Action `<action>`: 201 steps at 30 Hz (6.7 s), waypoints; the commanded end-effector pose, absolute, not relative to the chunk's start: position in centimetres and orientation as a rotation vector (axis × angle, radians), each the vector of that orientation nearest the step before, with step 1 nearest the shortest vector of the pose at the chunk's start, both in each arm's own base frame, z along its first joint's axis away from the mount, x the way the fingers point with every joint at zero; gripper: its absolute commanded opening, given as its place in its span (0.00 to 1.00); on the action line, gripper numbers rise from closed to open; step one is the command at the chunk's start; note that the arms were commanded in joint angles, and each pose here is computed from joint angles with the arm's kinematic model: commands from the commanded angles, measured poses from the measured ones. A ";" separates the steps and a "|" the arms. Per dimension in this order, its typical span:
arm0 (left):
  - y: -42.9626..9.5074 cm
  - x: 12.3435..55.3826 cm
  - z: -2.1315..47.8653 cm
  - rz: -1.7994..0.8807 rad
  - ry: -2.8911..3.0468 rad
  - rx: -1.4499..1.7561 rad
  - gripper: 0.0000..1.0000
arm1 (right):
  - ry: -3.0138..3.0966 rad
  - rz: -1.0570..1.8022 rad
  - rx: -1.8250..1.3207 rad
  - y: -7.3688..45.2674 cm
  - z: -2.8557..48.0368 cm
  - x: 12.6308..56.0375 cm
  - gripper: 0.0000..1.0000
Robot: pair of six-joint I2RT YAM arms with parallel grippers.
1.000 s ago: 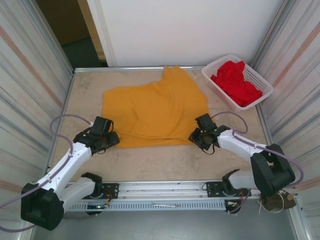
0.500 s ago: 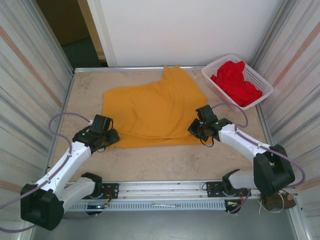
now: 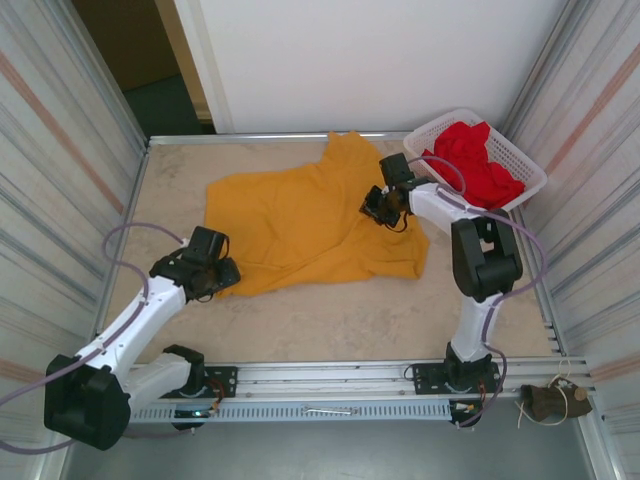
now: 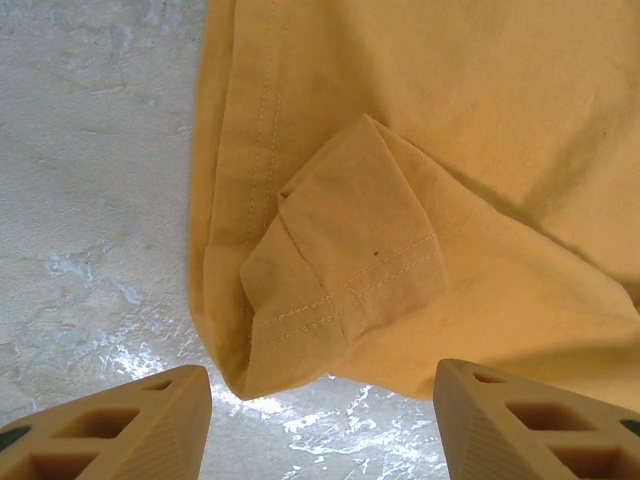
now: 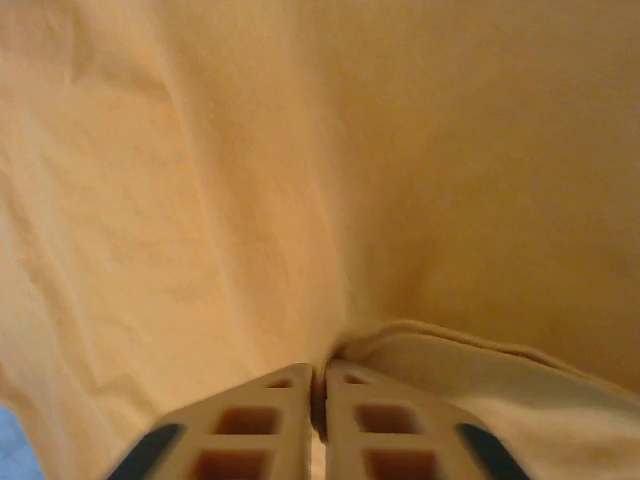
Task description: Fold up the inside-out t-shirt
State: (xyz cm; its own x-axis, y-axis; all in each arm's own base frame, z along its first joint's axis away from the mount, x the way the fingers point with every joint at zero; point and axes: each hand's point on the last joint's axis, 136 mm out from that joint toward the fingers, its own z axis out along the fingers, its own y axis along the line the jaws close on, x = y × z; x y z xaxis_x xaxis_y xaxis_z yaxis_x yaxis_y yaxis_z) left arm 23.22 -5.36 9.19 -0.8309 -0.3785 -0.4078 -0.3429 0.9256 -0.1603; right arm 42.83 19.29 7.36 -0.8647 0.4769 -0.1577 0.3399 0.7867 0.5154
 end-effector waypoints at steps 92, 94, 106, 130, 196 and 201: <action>-7.3 28.9 6.2 0.201 2.616 -0.459 0.60 | 2.581 0.329 1.056 2.6 5.4 20.7 0.00; -7.3 29.1 6.0 0.217 2.621 -0.453 0.58 | 2.580 0.328 1.057 2.6 5.3 20.7 0.00; -6.4 30.7 8.3 0.194 2.587 -0.412 0.00 | 2.548 0.319 1.073 1.8 6.2 20.8 0.00; -3.5 23.8 5.9 -0.154 2.526 -0.734 0.67 | 2.531 0.305 1.097 1.0 6.7 20.3 0.00; -3.5 30.5 5.4 -0.067 2.726 -0.628 0.61 | 2.724 0.189 0.746 3.1 8.2 32.3 0.57; -3.3 30.1 4.6 -0.055 2.737 -0.642 0.62 | 2.795 0.116 0.575 7.4 7.1 33.4 0.59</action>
State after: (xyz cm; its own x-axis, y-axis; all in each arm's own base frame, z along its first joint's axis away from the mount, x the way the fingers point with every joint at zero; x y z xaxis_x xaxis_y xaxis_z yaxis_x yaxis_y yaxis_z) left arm 30.58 -3.70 5.52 -0.8355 -0.4549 -0.3083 -0.4289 0.8905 -0.1516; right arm 32.71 6.22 7.38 -0.8595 0.4521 -0.2385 0.4133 0.8892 0.1963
